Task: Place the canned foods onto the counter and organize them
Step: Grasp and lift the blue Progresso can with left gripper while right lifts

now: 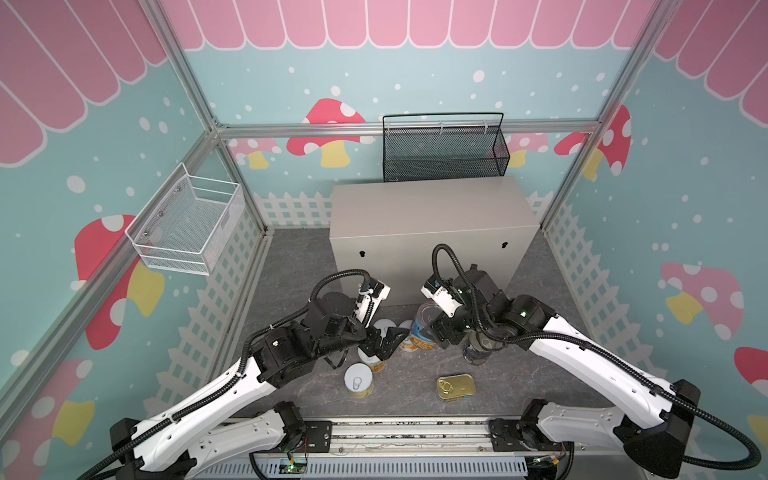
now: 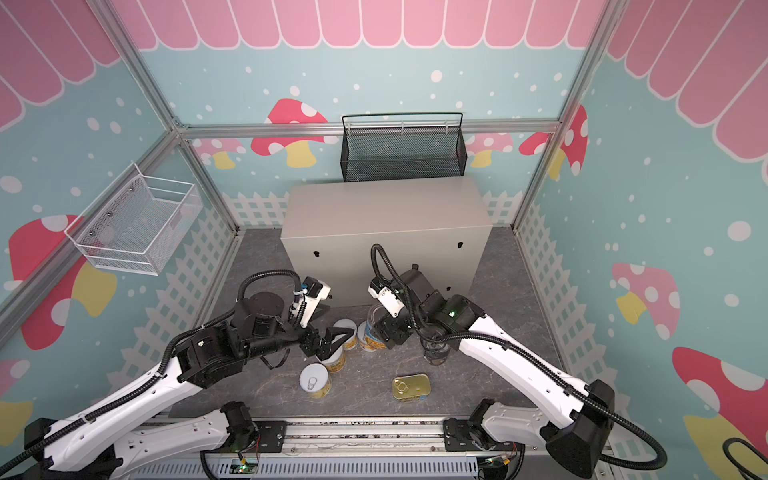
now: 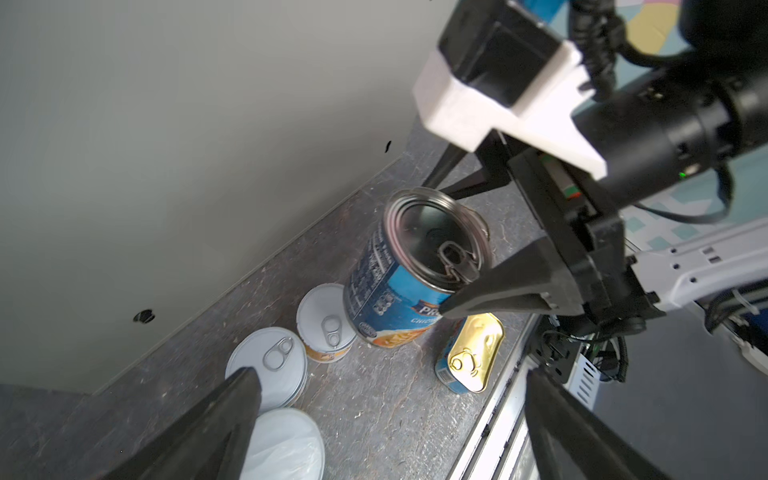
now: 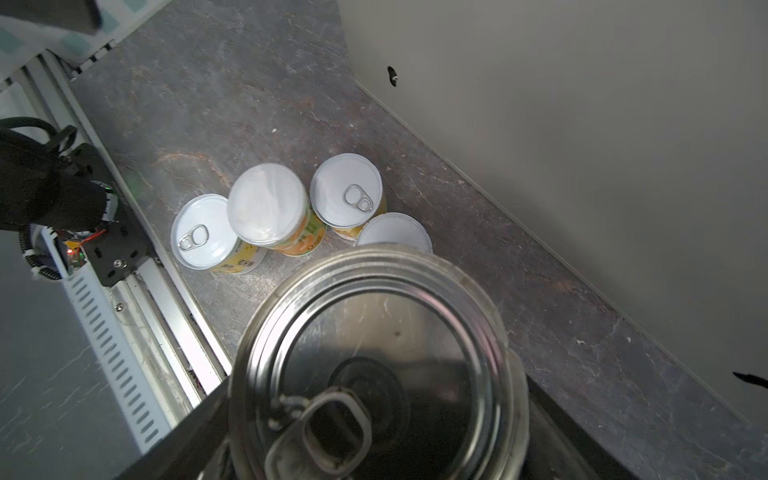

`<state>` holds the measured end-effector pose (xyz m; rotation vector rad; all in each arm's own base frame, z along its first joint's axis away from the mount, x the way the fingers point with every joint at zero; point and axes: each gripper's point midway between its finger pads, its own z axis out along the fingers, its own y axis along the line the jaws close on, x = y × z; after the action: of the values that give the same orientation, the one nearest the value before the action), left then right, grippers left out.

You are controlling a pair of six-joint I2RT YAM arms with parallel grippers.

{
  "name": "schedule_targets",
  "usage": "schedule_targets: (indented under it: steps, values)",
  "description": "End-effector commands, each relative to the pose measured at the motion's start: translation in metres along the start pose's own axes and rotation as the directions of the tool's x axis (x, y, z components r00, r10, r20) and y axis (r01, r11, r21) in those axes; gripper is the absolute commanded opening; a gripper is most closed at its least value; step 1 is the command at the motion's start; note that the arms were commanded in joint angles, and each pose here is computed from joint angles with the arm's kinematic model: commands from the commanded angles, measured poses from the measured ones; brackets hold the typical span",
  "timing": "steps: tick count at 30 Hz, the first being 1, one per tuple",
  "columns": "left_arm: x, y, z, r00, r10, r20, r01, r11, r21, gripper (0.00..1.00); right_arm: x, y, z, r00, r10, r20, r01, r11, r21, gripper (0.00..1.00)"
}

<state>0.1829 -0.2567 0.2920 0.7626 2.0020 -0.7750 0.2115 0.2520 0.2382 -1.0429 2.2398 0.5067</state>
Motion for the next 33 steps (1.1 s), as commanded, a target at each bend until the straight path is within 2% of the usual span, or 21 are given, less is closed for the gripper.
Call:
schedule_targets:
  steps: [1, 9, 14, 21, 33]
  values:
    - [-0.003, -0.020, -0.016, 0.993, 0.113, 0.017, -0.115, 0.989, 0.093, 0.99, -0.051, 0.023, -0.047, 0.973, -0.100, 0.206, 0.118, 0.990, -0.081, 0.50]
    - [-0.002, -0.032, -0.032, 0.978, 0.202, 0.058, -0.208, 0.969, 0.135, 0.99, -0.073, 0.047, -0.101, 0.949, -0.120, 0.290, 0.175, 0.970, -0.169, 0.50]
    - [-0.001, -0.049, -0.024, 0.974, 0.220, 0.053, -0.226, 0.952, 0.205, 0.99, -0.087, 0.069, -0.137, 0.919, -0.126, 0.375, 0.232, 0.939, -0.254, 0.51]
    - [-0.014, -0.063, -0.010, 0.934, 0.334, 0.126, -0.346, 0.933, 0.099, 0.99, -0.090, 0.083, -0.152, 0.909, -0.124, 0.399, 0.264, 0.910, -0.320, 0.50]
    - [-0.024, -0.075, 0.002, 0.911, 0.354, 0.213, -0.376, 0.924, 0.075, 0.99, -0.099, 0.094, -0.170, 0.884, -0.119, 0.453, 0.300, 0.885, -0.355, 0.47]
